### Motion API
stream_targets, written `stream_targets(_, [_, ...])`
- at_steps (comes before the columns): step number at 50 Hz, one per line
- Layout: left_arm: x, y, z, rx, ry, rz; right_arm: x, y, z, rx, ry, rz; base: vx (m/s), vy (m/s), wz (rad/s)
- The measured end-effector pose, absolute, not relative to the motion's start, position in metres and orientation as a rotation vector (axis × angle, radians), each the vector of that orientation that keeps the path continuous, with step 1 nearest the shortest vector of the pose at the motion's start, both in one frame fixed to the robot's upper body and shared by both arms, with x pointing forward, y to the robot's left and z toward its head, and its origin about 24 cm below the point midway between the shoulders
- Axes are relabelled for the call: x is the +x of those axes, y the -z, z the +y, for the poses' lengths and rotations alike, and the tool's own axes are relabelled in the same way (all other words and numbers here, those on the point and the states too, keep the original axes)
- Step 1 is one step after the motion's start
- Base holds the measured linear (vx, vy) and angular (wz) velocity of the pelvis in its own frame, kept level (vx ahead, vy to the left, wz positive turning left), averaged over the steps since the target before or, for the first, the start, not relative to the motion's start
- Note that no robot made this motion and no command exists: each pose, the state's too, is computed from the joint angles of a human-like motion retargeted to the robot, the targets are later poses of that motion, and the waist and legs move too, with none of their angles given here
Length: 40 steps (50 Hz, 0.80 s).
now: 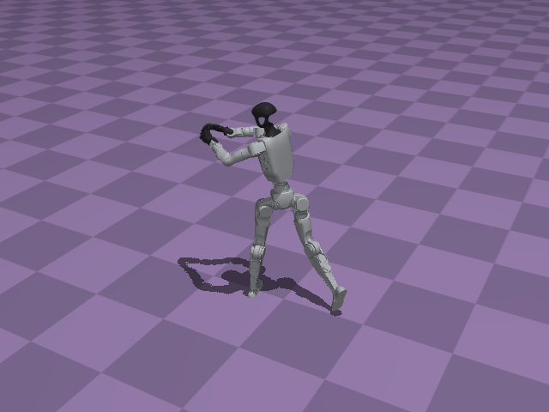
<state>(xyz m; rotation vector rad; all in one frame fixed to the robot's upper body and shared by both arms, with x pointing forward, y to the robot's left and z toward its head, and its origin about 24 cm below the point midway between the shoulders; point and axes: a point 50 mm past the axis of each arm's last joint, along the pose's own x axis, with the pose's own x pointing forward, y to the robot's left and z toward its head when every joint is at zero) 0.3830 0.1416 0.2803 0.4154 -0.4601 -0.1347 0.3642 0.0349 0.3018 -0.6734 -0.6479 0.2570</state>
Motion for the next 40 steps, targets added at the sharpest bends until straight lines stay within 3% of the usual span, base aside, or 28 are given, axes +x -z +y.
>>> stream_targets(10, [0.384,-0.260,0.143,0.294,0.173,-0.410,0.360,-0.309,0.042,-1.100,-0.178,-0.881,-0.22,0.06,-1.40])
stream_targets(19, [0.382,-0.244,0.146,0.185,0.141,-0.396,0.356,-0.298,0.050,-1.130,-0.202,-0.929,-0.22,-0.03,-2.01])
stream_targets(22, [0.383,-0.246,0.142,0.125,0.093,-0.408,0.357,-0.293,0.044,-0.977,-0.180,-0.899,-0.21,-0.27,-2.20])
stream_targets(28, [0.383,-0.258,0.119,0.148,0.020,-0.477,0.363,-0.288,0.012,-0.420,-0.114,-0.704,-0.17,-0.31,-1.73])
stream_targets(35, [0.379,-0.245,0.080,0.329,0.113,-0.465,0.367,-0.256,-0.047,0.027,-0.002,-0.504,-0.03,-0.31,-0.87])
stream_targets(40, [0.367,-0.260,0.024,0.495,0.304,-0.532,0.359,-0.252,-0.118,0.324,0.057,-0.472,0.06,-0.26,-0.82])
